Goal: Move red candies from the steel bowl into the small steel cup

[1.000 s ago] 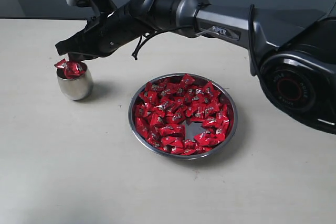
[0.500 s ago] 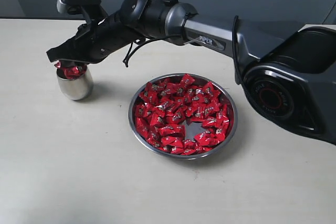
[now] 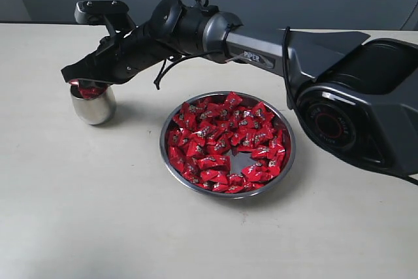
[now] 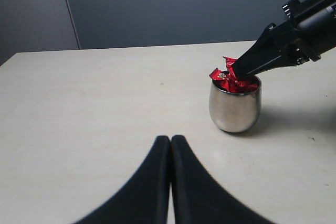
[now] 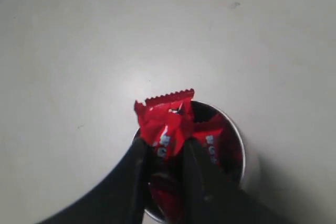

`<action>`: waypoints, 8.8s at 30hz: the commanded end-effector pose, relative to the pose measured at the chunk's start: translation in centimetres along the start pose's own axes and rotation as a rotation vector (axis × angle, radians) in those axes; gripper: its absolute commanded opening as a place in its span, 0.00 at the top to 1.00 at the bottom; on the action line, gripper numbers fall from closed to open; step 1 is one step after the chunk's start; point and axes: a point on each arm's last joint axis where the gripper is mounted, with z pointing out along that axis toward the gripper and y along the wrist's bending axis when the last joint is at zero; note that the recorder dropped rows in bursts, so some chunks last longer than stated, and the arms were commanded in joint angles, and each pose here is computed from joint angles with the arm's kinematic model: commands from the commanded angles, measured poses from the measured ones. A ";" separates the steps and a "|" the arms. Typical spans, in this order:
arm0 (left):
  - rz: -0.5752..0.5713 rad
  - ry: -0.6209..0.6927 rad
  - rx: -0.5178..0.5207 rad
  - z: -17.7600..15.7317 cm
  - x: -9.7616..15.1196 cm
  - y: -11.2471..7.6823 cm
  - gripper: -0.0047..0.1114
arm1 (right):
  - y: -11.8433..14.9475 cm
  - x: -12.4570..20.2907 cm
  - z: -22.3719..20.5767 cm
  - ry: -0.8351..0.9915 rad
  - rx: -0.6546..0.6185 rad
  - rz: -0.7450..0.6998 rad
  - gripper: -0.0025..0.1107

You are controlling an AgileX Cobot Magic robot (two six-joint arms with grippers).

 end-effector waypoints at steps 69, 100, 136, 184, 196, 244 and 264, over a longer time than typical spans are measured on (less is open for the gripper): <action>-0.003 0.000 0.000 0.0 0.1 0.0 0.96 | -0.5 -0.4 -0.1 -0.026 0.058 -0.061 0.51; -0.003 0.000 0.000 0.0 0.1 0.0 0.96 | -0.7 -4.9 -8.2 -0.004 0.232 -0.140 0.98; -0.003 0.000 0.000 0.0 0.1 0.0 0.96 | -0.3 1.0 -28.4 -0.332 0.540 -0.135 0.98; -0.003 0.000 0.000 0.0 0.1 0.0 0.96 | 7.4 18.9 -44.4 -0.708 0.797 -0.151 0.98; -0.003 0.000 0.000 0.0 0.1 0.0 0.96 | 7.2 20.1 -44.6 -0.594 0.852 -0.158 0.98; -0.003 0.000 0.000 0.0 0.1 0.0 0.96 | 4.4 33.1 -40.0 -0.655 1.121 0.129 0.98; -0.003 0.000 0.000 0.0 0.1 0.0 0.96 | 4.1 33.5 -40.5 -0.660 1.181 0.197 0.98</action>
